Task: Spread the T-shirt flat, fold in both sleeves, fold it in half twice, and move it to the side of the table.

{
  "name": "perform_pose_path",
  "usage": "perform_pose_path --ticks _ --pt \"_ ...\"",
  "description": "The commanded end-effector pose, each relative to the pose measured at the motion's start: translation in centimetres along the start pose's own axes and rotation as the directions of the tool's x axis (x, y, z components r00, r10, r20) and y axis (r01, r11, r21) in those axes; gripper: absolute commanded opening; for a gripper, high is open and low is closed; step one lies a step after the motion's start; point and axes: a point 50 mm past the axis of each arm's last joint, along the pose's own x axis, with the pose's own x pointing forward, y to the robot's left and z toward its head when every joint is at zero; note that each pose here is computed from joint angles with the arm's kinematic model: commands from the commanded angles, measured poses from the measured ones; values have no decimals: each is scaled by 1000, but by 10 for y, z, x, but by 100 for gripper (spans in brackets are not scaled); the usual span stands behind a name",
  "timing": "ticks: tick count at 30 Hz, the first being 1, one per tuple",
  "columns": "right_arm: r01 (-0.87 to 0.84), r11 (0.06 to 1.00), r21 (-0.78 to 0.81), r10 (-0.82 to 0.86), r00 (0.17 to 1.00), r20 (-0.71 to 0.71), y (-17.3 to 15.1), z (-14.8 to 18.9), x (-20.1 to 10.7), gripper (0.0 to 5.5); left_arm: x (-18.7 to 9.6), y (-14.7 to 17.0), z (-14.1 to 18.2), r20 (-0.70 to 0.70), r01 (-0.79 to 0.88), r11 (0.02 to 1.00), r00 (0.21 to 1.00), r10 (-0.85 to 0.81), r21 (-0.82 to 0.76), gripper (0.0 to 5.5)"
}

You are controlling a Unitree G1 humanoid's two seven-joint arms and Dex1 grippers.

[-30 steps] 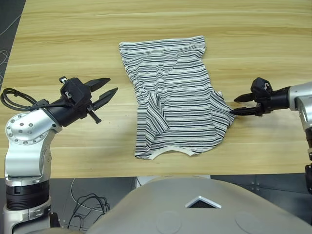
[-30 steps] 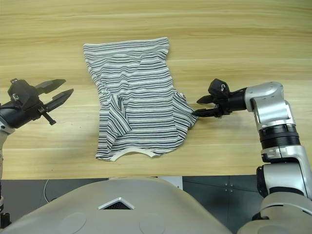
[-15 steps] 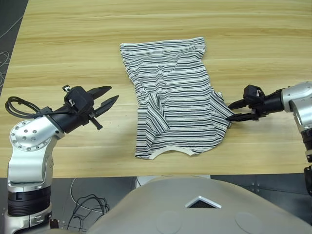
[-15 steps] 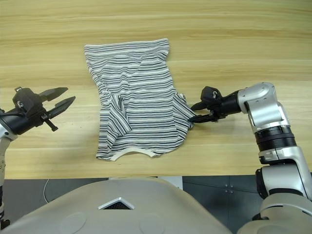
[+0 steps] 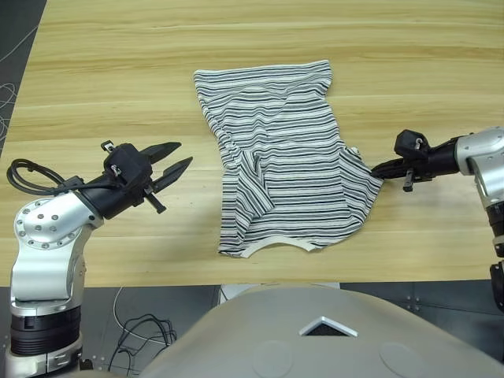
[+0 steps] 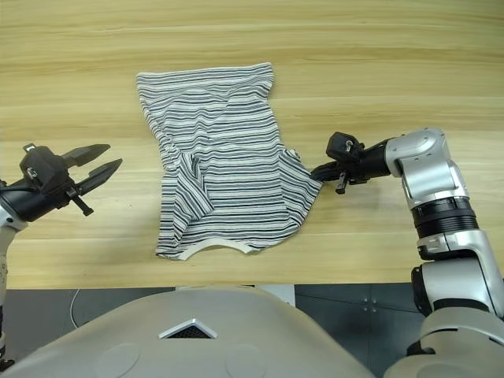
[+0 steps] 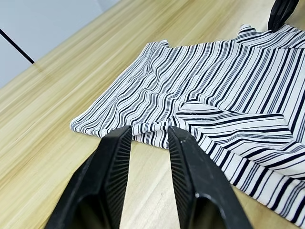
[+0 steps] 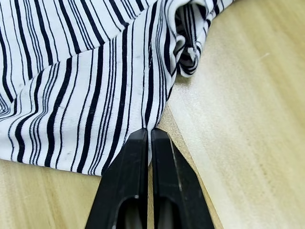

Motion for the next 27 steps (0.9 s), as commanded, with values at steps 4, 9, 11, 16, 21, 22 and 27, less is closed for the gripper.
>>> perform_pose_path --ticks 4,9,11,16,21,22,27 --pt "-42 999 8 42 999 -20 10 0 2 13 1 2 2 -4 2 1000 1000 -2 18 142" --pt "-16 999 -34 17 1000 8 7 15 -7 13 1 1 3 -1 7 1000 1000 -7 17 142" --pt "-5 999 -54 6 1000 20 6 21 -10 13 1 1 3 1 5 1000 1000 -5 15 142" --pt "15 994 -104 -9 999 54 8 36 -16 13 3 -1 4 6 14 1000 1000 -14 17 142" --pt "13 988 -152 -3 998 68 12 50 -20 13 3 -2 4 8 18 1000 1000 -18 16 142" --pt "13 987 -160 -2 997 72 13 52 -21 13 3 -2 4 9 20 1000 1000 -20 16 142" --pt "6 979 -205 15 995 98 20 65 -27 13 4 -3 5 14 26 1000 1000 -26 15 142"
